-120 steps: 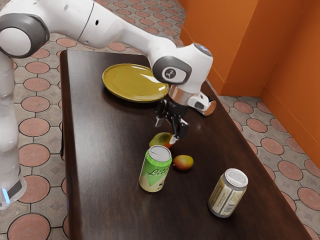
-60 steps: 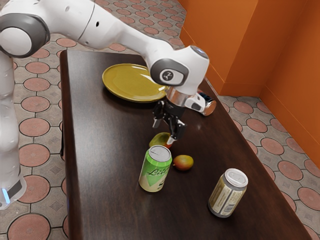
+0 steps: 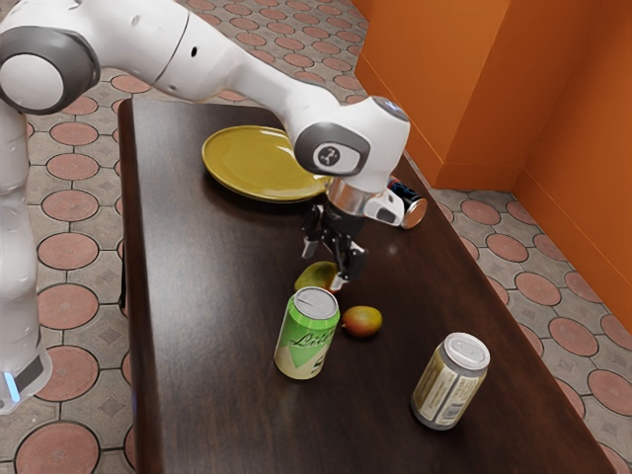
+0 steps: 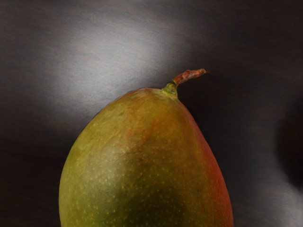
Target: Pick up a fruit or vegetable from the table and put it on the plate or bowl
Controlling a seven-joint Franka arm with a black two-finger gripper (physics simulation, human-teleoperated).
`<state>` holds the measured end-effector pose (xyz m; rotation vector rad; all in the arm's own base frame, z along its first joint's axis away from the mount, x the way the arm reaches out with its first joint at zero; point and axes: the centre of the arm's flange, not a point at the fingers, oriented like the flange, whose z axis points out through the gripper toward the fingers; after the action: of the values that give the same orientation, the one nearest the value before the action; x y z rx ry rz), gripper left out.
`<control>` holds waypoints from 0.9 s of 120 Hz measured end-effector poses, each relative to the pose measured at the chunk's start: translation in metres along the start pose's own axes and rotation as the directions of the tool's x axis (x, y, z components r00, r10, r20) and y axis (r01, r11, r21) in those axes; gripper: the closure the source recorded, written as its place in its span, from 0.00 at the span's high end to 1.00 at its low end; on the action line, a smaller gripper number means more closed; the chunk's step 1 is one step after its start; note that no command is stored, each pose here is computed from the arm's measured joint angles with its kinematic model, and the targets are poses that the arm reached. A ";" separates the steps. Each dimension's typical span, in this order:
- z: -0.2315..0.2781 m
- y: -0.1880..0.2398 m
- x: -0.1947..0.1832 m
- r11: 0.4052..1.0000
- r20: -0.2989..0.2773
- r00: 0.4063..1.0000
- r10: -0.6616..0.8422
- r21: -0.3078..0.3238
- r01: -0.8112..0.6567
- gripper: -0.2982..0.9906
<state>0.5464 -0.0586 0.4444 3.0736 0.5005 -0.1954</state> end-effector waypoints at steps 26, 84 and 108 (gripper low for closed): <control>0.008 0.003 0.001 1.000 0.003 1.000 0.007 -0.001 -0.007 0.77; 0.019 -0.004 0.002 1.000 0.009 1.000 -0.005 -0.001 0.005 0.77; 0.019 -0.001 0.004 1.000 -0.011 1.000 0.005 -0.002 -0.005 0.77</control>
<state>0.5471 -0.0569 0.4255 3.0750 0.4935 -0.1775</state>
